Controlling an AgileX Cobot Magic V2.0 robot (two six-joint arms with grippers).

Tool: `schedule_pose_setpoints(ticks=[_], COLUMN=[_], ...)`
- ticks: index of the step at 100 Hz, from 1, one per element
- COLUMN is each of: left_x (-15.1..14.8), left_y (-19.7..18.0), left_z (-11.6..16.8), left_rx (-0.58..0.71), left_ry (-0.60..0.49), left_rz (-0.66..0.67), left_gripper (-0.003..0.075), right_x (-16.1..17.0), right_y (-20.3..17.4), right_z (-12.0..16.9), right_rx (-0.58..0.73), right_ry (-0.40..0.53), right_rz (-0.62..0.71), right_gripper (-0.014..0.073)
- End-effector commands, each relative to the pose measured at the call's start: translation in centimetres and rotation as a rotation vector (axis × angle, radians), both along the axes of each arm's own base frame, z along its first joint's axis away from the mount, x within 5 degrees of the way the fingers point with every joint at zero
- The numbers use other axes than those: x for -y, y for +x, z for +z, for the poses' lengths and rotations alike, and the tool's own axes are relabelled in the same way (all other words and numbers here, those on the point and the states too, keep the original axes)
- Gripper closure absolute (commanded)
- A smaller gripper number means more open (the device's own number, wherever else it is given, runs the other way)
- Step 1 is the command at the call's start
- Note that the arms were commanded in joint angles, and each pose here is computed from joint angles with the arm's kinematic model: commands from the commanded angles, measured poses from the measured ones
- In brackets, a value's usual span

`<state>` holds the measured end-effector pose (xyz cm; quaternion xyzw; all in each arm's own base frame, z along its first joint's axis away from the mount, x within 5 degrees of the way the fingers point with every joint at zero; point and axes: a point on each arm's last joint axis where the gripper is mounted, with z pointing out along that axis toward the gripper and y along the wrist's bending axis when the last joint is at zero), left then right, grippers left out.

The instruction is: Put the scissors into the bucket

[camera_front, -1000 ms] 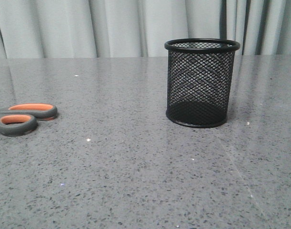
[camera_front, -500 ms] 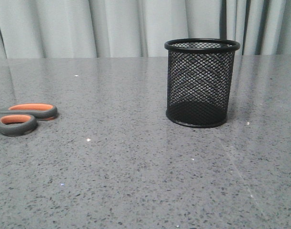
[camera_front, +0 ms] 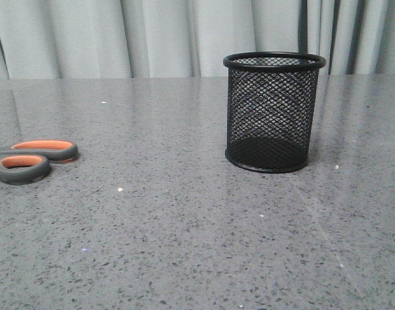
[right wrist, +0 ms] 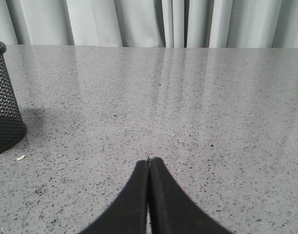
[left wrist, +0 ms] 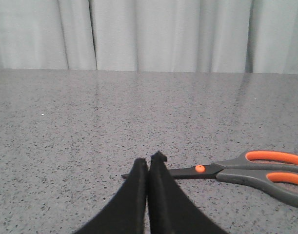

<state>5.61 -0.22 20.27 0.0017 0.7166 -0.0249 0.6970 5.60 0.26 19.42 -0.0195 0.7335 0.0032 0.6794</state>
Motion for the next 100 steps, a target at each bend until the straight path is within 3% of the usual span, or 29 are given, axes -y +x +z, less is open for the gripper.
schedule_pose_setpoints(ticks=[1, 100], left_x=[-0.03, -0.03], left_y=[-0.02, -0.02], left_z=[-0.51, -0.44], left_rx=[0.062, 0.071], left_ry=[-0.017, -0.017], left_rz=[0.005, 0.005], left_gripper=[0.074, 0.074], right_x=[0.13, 0.14], right_y=[-0.12, -0.13], right_z=[0.67, 0.77], right_rx=[0.096, 0.106], right_ry=[-0.001, 0.003], right_rz=[-0.016, -0.018], right_gripper=[0.065, 0.065])
